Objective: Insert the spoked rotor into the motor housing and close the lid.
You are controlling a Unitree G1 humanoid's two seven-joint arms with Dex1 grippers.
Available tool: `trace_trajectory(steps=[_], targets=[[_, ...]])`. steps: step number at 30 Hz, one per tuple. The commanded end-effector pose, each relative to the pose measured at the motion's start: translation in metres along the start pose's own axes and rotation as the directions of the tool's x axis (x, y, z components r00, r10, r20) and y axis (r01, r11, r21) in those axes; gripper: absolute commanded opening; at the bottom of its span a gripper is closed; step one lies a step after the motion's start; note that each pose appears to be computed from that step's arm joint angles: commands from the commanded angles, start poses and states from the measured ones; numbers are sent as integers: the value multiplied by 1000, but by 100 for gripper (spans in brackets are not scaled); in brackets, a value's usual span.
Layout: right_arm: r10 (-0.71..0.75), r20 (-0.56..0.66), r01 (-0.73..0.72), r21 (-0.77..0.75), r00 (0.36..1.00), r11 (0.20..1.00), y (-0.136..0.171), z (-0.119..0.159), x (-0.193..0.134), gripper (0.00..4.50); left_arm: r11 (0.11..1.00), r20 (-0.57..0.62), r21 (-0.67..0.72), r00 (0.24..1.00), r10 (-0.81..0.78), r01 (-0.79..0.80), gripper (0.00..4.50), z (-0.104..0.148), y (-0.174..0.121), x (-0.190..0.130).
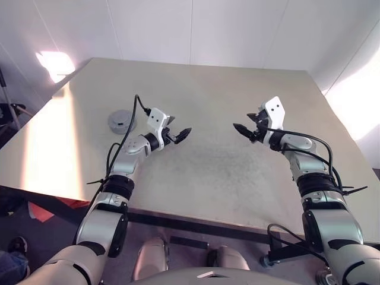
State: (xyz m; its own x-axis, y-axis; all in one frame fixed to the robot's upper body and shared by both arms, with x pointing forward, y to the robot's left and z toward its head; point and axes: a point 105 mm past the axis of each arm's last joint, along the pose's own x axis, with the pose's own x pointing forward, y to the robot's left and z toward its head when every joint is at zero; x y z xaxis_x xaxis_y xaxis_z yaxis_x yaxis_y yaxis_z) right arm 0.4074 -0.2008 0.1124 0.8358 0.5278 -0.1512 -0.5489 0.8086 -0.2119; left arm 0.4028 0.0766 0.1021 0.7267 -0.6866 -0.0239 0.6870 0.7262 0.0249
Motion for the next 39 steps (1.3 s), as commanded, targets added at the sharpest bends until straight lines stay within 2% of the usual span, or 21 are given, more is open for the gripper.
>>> trace_trajectory(steps=[1, 39], targets=[[-21, 60, 23, -28, 998, 999, -7, 18, -1, 351, 999, 58, 39, 998, -1, -1, 447, 20, 2, 4], [-23, 52, 25, -38, 998, 999, -8, 16, 1, 351, 999, 66, 48, 998, 18, -22, 447, 20, 6, 3]])
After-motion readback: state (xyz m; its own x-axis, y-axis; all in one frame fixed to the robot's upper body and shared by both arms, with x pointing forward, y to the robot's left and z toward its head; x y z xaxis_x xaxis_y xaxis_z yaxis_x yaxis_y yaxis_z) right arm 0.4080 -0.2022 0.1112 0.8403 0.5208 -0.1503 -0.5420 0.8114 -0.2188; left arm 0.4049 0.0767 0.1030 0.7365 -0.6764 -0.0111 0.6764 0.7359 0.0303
